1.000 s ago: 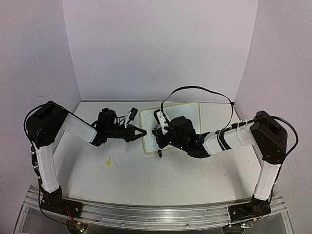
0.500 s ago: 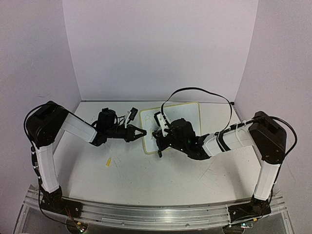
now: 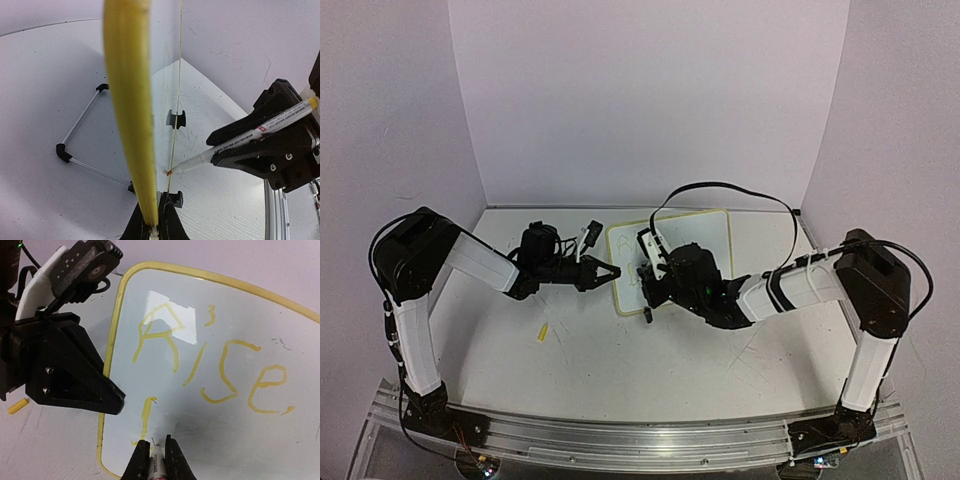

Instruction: Write a sentence on the whiteboard

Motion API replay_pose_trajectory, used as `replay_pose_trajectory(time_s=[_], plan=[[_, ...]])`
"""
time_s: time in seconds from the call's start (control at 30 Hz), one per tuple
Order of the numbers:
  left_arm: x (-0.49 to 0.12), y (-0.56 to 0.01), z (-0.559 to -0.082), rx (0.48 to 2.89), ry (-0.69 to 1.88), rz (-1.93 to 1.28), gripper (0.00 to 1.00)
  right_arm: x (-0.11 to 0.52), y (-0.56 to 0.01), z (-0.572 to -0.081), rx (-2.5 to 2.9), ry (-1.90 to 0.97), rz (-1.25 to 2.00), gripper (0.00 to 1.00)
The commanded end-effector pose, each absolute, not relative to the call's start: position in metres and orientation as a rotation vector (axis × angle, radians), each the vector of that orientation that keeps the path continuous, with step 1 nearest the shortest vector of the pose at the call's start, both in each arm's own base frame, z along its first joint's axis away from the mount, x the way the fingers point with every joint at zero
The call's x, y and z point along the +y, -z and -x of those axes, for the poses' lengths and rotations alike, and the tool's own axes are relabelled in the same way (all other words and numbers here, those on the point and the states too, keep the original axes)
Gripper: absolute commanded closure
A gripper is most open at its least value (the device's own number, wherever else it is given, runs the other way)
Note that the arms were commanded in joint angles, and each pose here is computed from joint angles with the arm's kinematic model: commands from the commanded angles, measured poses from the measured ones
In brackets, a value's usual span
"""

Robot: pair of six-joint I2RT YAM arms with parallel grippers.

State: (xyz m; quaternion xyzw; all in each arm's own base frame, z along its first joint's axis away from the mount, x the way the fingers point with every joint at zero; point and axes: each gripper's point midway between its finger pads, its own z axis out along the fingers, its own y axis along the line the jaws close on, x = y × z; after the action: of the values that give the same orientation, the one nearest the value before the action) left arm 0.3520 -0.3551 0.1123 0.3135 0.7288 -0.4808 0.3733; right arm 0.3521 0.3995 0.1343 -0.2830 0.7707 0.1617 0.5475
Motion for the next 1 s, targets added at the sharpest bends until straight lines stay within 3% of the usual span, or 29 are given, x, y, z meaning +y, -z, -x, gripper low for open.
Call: replay_pose_trajectory(time_s=[0.0, 0.13, 0.33, 0.97], plan=[[-0.340, -0.088, -0.371, 1.959, 1.065, -0.759, 1.00, 0.372, -0.187, -0.373, 1.736, -0.269, 0.552, 1.00], [-0.340, -0.089, -0.371, 1.956, 1.066, -0.759, 1.00, 0.390, -0.213, -0.351, 1.679, -0.460, 0.635, 1.00], [-0.340, -0.089, -0.371, 1.955, 1.065, -0.760, 1.00, 0.419, -0.194, -0.336, 1.687, -0.616, 0.773, 1.00], [-0.341, -0.090, -0.371, 1.955, 1.066, -0.760, 1.00, 0.430, -0.175, -0.354, 1.704, -0.548, 0.776, 1.00]])
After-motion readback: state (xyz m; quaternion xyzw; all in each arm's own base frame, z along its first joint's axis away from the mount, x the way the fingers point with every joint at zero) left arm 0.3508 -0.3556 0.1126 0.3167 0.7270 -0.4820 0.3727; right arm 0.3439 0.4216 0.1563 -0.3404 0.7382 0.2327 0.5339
